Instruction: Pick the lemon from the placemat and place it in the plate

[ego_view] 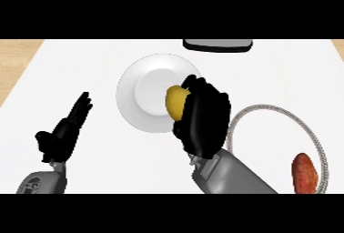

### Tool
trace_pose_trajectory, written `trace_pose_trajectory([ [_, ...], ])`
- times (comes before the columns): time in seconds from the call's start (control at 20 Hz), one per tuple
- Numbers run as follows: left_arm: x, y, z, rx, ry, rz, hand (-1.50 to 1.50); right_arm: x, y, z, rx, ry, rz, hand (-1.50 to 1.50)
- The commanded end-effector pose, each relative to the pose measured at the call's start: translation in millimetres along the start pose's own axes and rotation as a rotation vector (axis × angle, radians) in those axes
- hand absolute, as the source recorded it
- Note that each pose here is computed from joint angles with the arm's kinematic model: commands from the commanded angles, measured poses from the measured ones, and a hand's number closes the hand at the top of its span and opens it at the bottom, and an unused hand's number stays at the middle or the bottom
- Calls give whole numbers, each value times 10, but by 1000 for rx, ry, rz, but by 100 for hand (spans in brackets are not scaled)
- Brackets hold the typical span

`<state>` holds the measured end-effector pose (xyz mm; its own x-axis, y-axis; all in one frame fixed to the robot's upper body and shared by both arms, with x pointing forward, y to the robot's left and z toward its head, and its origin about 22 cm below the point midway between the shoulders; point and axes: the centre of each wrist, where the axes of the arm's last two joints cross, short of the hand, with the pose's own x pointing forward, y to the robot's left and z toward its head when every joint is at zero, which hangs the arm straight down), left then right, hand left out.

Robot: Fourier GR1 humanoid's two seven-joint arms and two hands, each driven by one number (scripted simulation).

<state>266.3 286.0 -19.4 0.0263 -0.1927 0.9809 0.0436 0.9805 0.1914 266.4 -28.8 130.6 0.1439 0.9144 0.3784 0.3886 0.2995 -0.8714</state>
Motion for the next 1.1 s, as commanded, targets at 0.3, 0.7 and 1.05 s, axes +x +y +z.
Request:
trace_pose_trajectory([
  [0.3, 36, -1, -72, -31, -17, -11, 0, 177, 296, -535, -26, 230, -190, 150],
  [0.7, 115, -188, -167, -38, -33, -2, 0, 18, 518, -818, -9, 390, -248, -150],
  [1.05, 13, -100, -39, -40, -17, -3, 0, -39, 508, -904, -183, 389, -484, -150],
])
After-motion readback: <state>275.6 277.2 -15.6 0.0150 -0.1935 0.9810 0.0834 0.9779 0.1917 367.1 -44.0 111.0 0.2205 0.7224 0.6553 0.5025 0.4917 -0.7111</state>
